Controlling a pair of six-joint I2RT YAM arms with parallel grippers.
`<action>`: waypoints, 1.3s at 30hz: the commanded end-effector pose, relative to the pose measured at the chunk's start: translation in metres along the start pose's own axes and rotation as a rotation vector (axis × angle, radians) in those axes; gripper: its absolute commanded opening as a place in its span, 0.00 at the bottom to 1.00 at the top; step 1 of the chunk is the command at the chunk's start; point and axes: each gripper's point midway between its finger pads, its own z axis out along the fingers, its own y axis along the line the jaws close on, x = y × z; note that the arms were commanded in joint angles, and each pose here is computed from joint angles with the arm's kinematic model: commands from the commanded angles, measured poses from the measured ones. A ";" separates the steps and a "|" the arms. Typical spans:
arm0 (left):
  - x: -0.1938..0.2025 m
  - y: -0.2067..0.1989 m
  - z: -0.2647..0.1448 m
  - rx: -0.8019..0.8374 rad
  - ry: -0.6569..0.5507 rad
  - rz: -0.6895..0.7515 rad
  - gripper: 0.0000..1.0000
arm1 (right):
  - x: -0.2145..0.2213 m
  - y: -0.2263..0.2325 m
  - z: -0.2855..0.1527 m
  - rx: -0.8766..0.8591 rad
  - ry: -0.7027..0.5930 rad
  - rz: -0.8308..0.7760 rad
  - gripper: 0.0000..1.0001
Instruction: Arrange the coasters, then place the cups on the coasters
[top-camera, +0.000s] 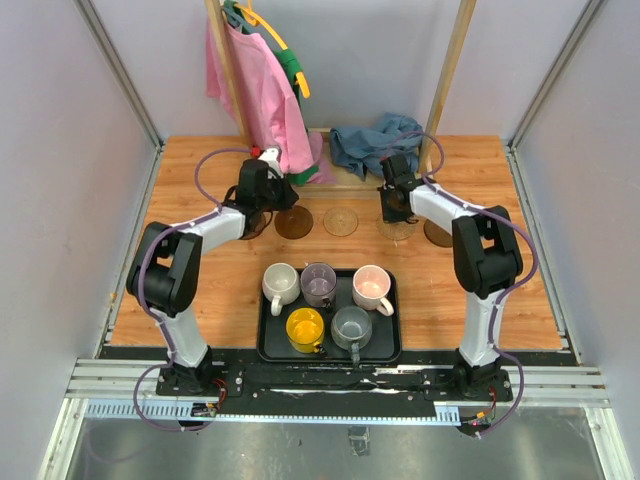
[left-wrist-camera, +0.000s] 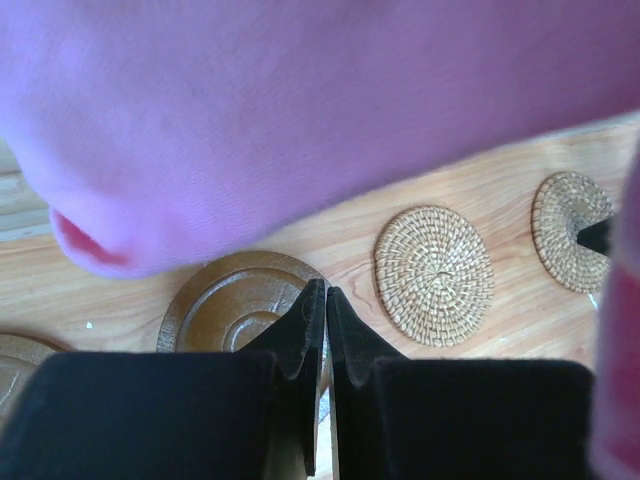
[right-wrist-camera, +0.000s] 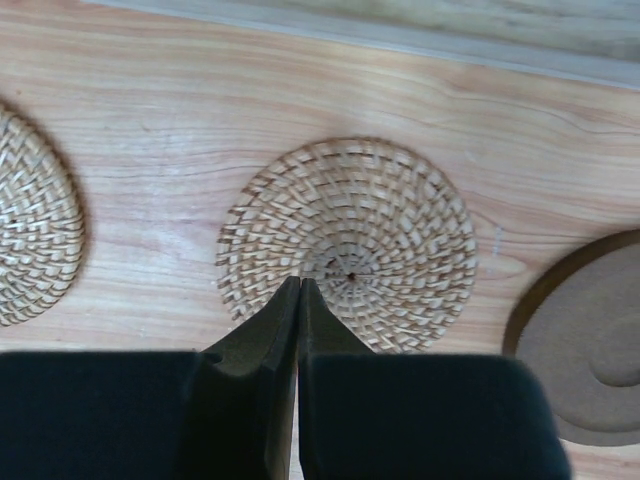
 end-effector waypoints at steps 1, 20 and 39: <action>-0.012 -0.009 -0.014 0.040 -0.046 0.001 0.08 | -0.010 -0.024 -0.011 0.056 -0.031 0.060 0.02; 0.018 0.016 -0.057 -0.100 -0.034 -0.039 0.06 | 0.021 -0.008 0.019 -0.041 0.084 0.066 0.02; 0.026 0.028 -0.064 -0.162 -0.025 -0.036 0.06 | 0.013 0.023 0.021 -0.099 0.081 0.010 0.02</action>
